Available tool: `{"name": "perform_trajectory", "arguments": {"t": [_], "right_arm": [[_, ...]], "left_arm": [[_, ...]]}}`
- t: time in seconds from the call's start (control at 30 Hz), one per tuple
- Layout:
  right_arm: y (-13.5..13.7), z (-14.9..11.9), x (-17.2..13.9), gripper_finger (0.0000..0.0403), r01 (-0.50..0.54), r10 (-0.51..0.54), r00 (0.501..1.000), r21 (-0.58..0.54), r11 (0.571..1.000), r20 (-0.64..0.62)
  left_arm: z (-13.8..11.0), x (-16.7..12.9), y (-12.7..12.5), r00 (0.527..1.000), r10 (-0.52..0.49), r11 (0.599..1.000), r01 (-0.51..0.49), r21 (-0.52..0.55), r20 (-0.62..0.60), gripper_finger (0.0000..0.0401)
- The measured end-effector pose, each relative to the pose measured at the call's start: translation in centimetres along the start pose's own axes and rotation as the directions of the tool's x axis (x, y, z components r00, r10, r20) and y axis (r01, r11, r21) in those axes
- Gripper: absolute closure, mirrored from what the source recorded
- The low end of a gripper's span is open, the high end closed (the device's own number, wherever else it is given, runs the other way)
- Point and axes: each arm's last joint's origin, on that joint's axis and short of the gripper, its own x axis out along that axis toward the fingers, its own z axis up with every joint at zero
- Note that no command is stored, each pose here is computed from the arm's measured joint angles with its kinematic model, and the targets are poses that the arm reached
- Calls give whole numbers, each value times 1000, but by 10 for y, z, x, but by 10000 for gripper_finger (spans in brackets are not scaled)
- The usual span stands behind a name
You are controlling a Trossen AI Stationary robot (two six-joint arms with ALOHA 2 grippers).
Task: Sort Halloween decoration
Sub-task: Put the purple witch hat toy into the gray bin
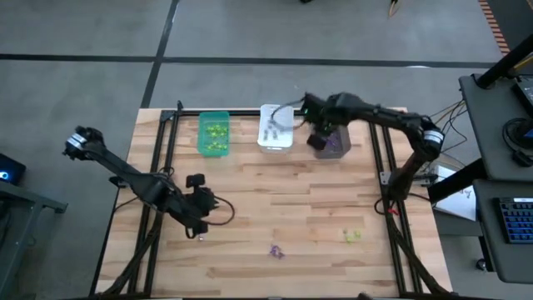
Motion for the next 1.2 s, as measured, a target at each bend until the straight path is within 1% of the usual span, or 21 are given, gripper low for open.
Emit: {"name": "perform_trajectory", "arguments": {"t": [0.1,0.17,0.3,0.4,0.53,0.63,0.7,0.87,1.07,1.2], "right_arm": [[-35,-5,11,394,28,-22,999,140,990,-48],[-53,-10,17,394,39,-25,997,204,978,-73],[-78,-18,28,394,64,-36,994,291,954,-99],[-87,-22,37,394,74,-43,994,324,943,-102],[-88,-26,49,394,76,-49,995,335,939,-89],[-85,-29,56,387,39,-11,996,329,944,-86],[-84,-30,59,376,28,0,996,333,942,-84],[-83,-32,62,338,32,-2,996,331,943,-92],[-82,-31,62,299,30,-2,996,330,943,-87],[-80,-31,61,287,15,15,996,347,938,-83]], "left_arm": [[-7,-3,6,1000,-7,997,8,-82,11,362],[-10,-3,8,1000,-8,992,10,-122,13,362],[-11,-4,9,1000,-12,983,15,-183,19,362],[-8,-5,8,1000,-13,979,17,-201,19,362],[-5,-5,5,1000,-22,975,24,-222,11,362],[-7,-3,3,997,-73,964,62,-258,-34,362],[-8,-2,2,994,-90,952,66,-299,-69,362],[-15,4,0,980,-101,916,25,-401,-171,362],[-23,16,-7,924,-172,877,-14,-481,-341,362],[-28,25,-14,878,-212,854,-47,-518,-429,361]]}}
